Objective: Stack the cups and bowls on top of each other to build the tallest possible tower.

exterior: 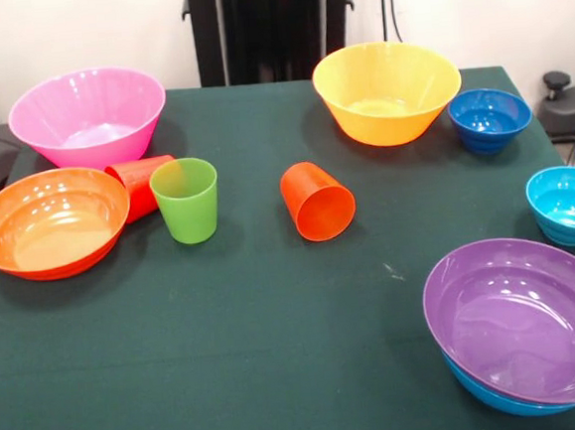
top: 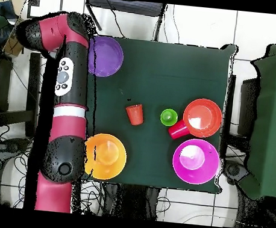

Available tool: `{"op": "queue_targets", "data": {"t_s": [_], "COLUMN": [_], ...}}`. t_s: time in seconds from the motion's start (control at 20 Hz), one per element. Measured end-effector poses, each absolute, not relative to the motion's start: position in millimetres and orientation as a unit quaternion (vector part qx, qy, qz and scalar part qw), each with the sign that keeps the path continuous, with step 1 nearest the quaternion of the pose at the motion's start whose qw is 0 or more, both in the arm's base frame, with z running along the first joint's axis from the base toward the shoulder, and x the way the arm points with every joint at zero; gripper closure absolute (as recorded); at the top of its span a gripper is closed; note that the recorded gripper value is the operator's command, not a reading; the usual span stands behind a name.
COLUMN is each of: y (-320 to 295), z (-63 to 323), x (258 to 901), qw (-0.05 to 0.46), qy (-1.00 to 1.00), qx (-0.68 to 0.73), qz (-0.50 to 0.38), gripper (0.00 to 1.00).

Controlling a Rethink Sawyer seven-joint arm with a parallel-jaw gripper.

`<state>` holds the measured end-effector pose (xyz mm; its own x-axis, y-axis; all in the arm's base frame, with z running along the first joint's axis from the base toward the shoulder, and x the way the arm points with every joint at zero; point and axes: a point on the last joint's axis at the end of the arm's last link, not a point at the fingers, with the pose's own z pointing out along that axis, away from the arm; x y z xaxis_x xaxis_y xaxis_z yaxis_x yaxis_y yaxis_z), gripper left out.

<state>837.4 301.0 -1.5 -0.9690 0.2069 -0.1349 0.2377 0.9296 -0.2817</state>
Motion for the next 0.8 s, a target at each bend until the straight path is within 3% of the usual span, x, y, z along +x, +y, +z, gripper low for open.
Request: {"op": "queue_targets", "data": {"t_s": [0.8], "y": [281], "z": [5], "x": [846], "qw": [0.067], "qy": [0.98], "qx": [0.151], "qz": [-0.107], "gripper": [1.0]}}
